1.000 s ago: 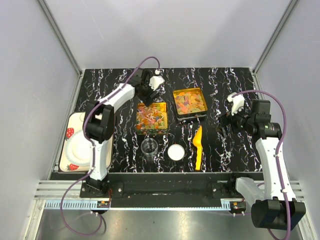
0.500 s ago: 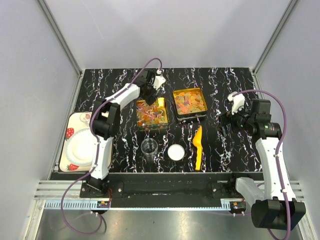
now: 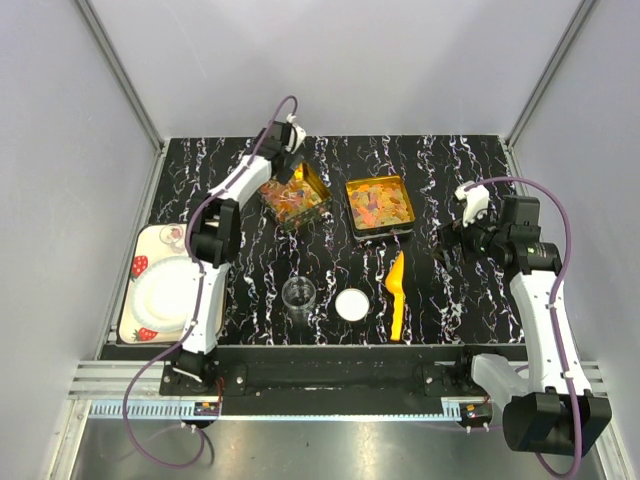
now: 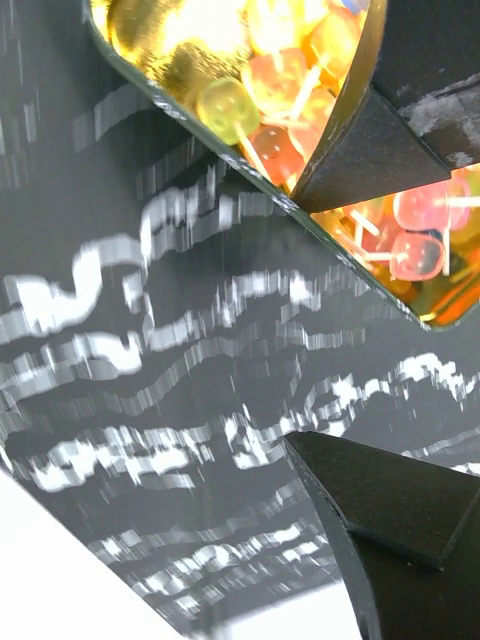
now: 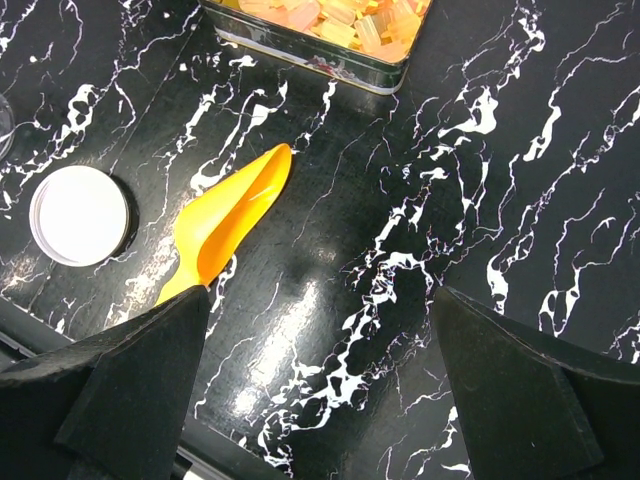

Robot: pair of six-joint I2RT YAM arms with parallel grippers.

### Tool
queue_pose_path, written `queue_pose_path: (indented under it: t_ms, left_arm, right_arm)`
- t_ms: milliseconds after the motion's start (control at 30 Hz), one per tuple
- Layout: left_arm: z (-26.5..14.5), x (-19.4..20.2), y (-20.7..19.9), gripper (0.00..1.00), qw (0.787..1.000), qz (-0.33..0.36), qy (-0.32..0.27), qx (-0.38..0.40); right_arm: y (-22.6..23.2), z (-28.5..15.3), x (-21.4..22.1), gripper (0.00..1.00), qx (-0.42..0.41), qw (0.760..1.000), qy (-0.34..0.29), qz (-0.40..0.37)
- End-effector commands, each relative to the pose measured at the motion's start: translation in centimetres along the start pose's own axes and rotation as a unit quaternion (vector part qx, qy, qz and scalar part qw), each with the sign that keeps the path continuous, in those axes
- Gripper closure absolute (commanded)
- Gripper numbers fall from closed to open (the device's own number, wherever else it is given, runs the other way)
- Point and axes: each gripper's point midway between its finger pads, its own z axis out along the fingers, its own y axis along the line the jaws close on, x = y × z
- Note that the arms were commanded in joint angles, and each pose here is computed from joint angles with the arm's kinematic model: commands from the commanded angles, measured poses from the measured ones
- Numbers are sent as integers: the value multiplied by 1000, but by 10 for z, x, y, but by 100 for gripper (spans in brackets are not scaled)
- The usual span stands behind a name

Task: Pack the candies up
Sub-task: Move the storage box to the center of the board, then pick up the spatula from the center of the board.

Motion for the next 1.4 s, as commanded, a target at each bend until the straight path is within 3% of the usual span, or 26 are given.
queue_pose_path:
  t_ms: [0, 267, 533, 833, 1367]
  left_arm:
    - [-2, -3, 52, 1, 996, -40, -2, -74]
    - [-38, -10, 35, 1, 997, -59, -47, 12]
    - [-122, -36, 27, 1, 987, -71, -125, 74]
    - [-185, -22, -15, 1, 975, -36, -161, 146]
    - [-267, -4, -2, 1, 971, -26, -196, 134]
  right_arm:
    - [-11, 9, -1, 0, 12, 1000, 4, -4]
    - [2, 29, 14, 2, -57, 998, 28, -14]
    - [9, 51, 32, 4, -103, 993, 51, 14]
    - [29, 82, 63, 13, -187, 975, 95, 71]
    - [63, 115, 58, 22, -233, 963, 133, 35]
